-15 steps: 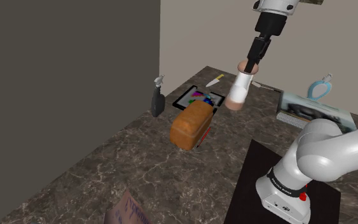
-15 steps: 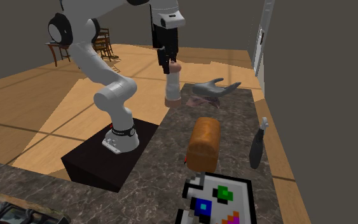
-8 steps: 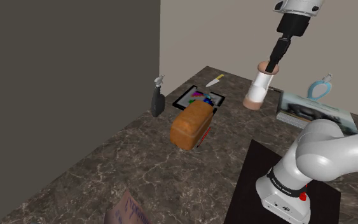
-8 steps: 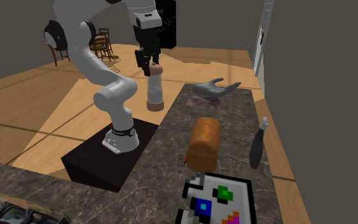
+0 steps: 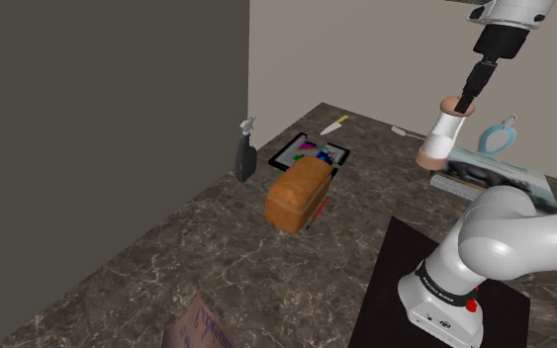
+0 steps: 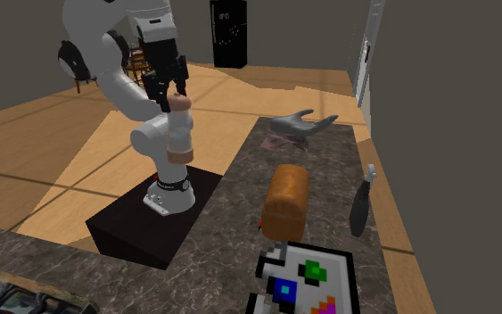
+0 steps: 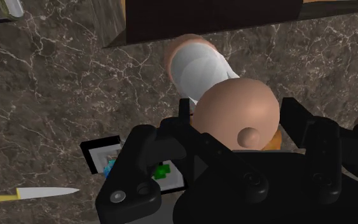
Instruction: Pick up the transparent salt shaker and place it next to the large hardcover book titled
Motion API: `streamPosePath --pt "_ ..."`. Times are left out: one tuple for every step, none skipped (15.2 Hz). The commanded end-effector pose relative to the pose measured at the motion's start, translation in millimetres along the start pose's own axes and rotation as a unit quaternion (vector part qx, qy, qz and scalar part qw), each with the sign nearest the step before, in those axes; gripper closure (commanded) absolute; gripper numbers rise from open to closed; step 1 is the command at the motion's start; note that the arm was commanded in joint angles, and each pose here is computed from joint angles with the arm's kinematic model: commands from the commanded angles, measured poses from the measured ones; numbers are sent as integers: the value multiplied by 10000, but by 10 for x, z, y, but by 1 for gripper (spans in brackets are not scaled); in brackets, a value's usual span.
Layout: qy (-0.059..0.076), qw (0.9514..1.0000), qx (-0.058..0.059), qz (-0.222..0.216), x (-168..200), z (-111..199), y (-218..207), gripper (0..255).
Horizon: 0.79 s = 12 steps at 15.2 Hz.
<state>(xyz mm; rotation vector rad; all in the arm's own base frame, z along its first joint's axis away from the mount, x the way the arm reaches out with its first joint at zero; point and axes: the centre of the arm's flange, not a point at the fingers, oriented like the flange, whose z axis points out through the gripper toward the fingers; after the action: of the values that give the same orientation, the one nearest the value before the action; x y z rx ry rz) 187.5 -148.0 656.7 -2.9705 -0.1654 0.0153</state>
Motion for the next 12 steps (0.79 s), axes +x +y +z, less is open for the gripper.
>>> streamPosePath --pt "-5 10000 1 -1 -225 -31 181 255" --pt "-5 10000 1 -1 -319 -47 273 255" --pt "-5 10000 1 -1 -412 -63 365 255" --pt "-5 10000 1 -1 -506 -79 456 255" --pt "-5 10000 1 -1 -599 -95 548 255" --pt "-5 10000 1 -1 -693 -110 640 255" --pt "-5 10000 1 -1 -786 -126 732 255" --pt "-5 10000 1 -1 -880 -142 824 255" --pt "-5 10000 1 -1 -973 -158 915 255" --pt "-5 10000 1 -1 -1067 -174 1007 255" --pt "-5 10000 1 -1 -1160 -190 1099 255" --pt "-5 10000 1 -1 -1254 -206 1191 255"
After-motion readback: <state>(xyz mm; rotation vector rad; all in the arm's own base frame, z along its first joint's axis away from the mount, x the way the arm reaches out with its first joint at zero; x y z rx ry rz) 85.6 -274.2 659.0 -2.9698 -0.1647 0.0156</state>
